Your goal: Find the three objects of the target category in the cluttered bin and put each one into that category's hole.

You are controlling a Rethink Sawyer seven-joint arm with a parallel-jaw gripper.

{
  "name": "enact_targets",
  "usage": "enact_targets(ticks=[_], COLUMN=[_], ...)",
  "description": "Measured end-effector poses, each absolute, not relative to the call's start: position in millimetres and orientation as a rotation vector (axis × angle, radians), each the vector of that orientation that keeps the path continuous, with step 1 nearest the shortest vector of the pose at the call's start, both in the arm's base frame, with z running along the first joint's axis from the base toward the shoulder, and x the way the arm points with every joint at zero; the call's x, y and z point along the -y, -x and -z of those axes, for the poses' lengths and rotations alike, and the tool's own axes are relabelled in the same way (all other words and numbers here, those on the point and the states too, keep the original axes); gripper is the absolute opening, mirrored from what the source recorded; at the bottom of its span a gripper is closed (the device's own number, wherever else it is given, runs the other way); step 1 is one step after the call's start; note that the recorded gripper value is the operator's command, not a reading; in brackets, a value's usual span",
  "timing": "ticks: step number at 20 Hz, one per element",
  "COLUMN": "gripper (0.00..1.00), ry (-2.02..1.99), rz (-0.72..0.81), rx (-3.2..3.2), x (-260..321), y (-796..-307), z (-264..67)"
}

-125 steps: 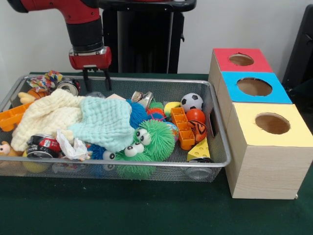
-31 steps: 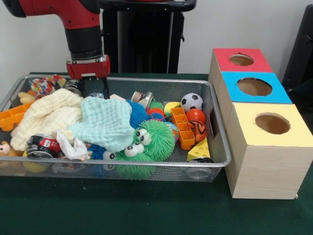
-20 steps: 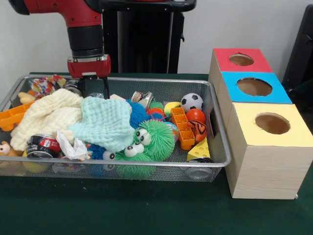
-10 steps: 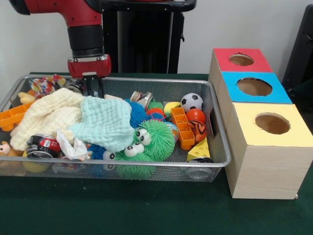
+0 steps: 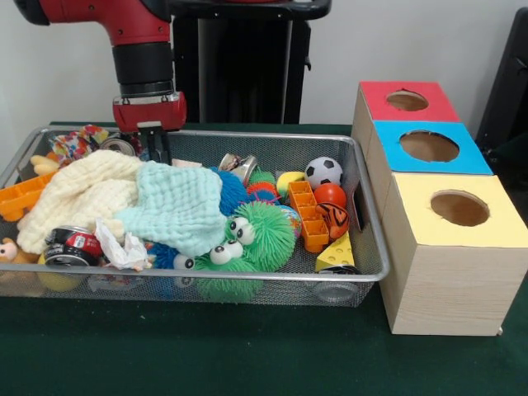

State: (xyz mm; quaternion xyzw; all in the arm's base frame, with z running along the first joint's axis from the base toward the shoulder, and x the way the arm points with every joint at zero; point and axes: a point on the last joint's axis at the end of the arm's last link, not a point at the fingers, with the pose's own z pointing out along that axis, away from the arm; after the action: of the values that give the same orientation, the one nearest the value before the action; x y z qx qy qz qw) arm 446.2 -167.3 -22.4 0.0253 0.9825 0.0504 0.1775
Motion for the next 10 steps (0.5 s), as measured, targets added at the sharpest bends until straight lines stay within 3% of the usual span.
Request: enact_targets(ticks=[10], gripper=[0.0], ry=[-0.096], rz=[-0.143], rx=[-2.786], x=[171.3], y=[-444.1], z=[21.0])
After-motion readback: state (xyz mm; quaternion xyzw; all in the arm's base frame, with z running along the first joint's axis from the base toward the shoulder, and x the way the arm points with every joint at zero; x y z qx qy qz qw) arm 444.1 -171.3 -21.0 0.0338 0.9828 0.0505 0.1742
